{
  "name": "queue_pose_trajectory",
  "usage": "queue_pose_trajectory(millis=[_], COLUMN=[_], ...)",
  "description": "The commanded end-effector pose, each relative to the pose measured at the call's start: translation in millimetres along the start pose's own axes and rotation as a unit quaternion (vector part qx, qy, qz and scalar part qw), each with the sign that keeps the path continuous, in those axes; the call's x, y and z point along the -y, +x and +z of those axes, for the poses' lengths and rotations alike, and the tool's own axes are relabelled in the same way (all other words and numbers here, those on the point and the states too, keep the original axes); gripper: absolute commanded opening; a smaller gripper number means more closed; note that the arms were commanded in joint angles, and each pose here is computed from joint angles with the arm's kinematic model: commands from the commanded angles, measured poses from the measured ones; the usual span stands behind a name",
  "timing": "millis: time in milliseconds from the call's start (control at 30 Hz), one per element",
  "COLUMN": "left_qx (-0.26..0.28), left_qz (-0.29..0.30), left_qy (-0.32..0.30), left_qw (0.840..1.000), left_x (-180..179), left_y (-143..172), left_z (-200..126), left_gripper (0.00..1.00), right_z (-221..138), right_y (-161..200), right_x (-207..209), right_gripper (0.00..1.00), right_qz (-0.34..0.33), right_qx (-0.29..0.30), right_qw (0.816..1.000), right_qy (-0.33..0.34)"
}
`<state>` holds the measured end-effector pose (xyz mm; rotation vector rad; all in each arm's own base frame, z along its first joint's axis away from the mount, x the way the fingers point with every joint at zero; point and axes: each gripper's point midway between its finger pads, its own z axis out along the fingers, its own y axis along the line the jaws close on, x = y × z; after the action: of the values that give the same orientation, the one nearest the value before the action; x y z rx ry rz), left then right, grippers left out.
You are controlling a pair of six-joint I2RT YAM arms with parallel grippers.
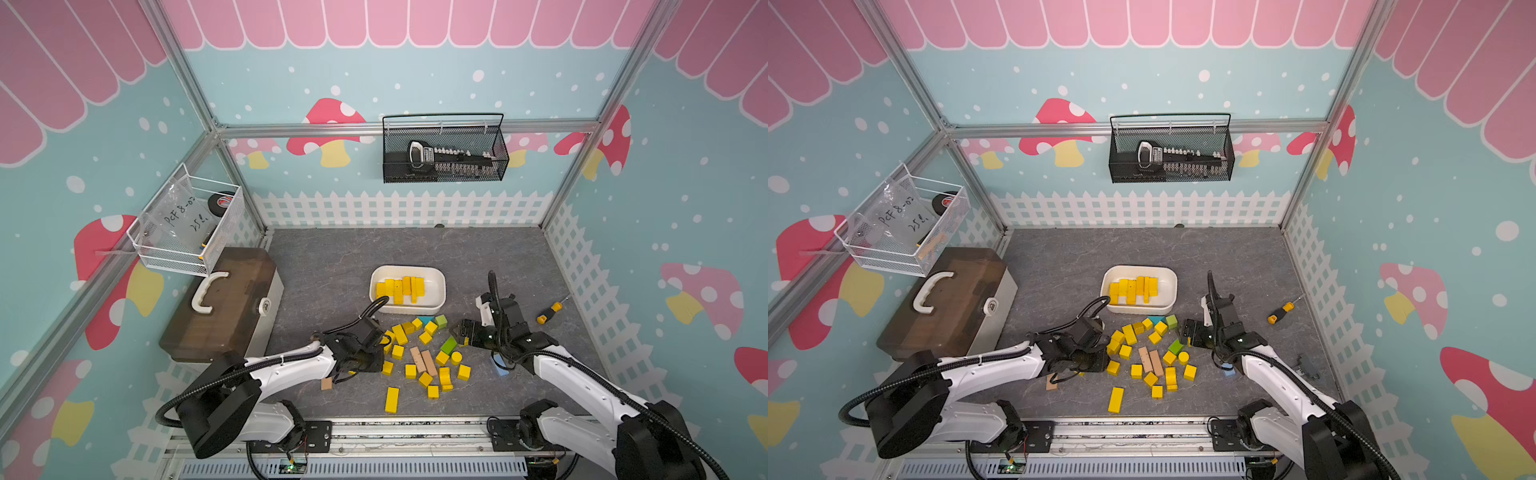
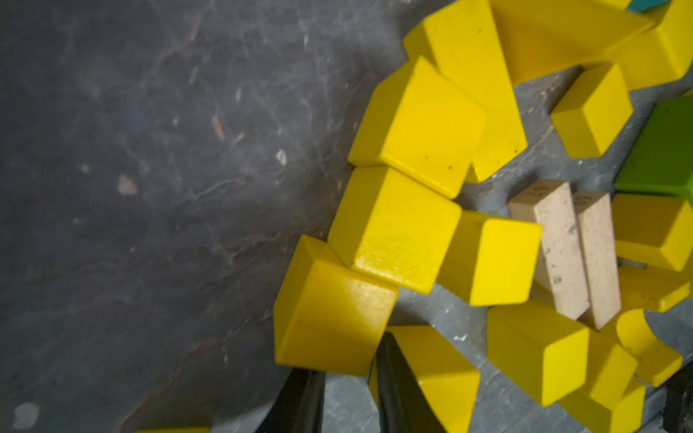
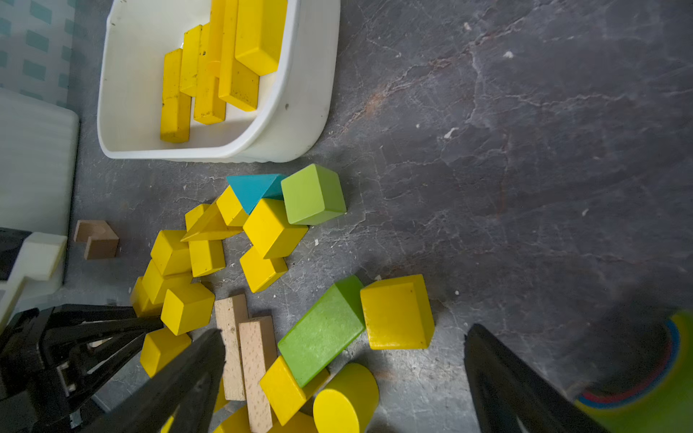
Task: Pick out the yellow building blocks
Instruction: Move the building block to the center of the board.
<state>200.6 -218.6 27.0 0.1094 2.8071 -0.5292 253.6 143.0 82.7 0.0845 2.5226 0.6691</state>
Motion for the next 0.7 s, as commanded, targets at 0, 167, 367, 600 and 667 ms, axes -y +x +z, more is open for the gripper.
queue_pose_trajectory(millis=[0,167,367,600,667], left_qx=[0.002,0.005,0.017,0.026,0.033], left_qz=[0.016,-0.003,-0.046,-0.131,-0.148], left_qy=[0.007,0.019,0.032,0.007,0.001], left_qw=[1.0,1.0,0.998,0.991,0.988], left_x=[7.2,4.4,-12.1,-53.5,-61.6], left_y=[-12.9,-3.1,23.9,58.4,61.8], left_z=[-2.2,-23.4,-62.0,-55.5,-52.8], left_gripper=[0.25,0.24,0.28,0.33,0.33], right_z=[-4.7,-4.7,-3.6,-2.5,-2.6], right_y=[-10.2,-10.0,-10.0,-9.6,-9.5], right_x=[-5.3,-6.0,-6.2,-5.9,-5.9], right_gripper=[0.99,0.99,0.99,0.99,0.99], right_qz=[-0.004,-0.006,-0.006,-0.006,-0.006], right_qx=[0.012,0.011,0.01,0.008,0.007], right_qw=[1.0,1.0,1.0,1.0,1.0], right_qy=[-0.003,-0.004,-0.005,-0.004,-0.004])
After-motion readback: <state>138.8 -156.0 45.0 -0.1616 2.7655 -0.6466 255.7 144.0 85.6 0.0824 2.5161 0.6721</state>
